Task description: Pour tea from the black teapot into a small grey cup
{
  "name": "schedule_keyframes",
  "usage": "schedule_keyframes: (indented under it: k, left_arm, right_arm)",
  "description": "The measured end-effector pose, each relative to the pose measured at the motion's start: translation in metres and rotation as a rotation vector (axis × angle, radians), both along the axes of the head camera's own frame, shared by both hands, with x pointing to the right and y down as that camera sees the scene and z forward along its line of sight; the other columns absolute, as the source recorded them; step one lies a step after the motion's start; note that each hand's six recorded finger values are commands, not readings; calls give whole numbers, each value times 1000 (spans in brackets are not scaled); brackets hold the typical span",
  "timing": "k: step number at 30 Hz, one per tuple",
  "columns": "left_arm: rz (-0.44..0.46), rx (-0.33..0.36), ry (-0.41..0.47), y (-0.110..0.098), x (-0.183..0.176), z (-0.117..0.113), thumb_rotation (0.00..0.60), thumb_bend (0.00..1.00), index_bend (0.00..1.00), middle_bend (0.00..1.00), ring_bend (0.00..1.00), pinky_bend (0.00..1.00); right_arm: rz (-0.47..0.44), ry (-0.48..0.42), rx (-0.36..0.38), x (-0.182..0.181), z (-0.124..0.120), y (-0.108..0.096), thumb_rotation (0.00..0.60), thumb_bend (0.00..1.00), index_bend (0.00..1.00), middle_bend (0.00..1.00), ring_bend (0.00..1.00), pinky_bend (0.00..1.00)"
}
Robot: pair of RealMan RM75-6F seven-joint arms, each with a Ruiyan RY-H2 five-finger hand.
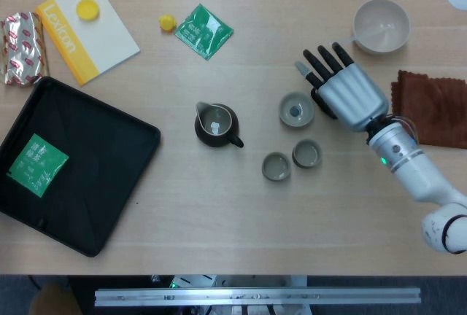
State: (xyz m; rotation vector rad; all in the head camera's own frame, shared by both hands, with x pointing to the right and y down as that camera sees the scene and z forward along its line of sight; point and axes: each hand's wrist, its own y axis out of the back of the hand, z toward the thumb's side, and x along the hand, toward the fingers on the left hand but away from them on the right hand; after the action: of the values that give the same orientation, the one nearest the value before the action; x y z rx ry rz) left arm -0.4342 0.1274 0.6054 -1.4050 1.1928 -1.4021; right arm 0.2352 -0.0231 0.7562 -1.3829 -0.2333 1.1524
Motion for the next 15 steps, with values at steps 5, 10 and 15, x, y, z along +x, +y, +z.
schedule_keyframes:
  k: [5,10,15]
  left_arm:
    - [-3,-1,0,1,-2,0,600,267,186,224,188,187]
    - [-8,2,1,2,-5,0,600,267,186,224,188,187]
    - [-14,-1,1,2,-8,1,600,267,186,224,188,187]
  right_arm:
    - [2,-9,6,-13,1,2,600,0,0,31,0,103]
    - [14,-21,18,-28,2,0,600,0,0,43,0,103]
    - [40,-43,28,-41,1,-6,600,0,0,53,0,103]
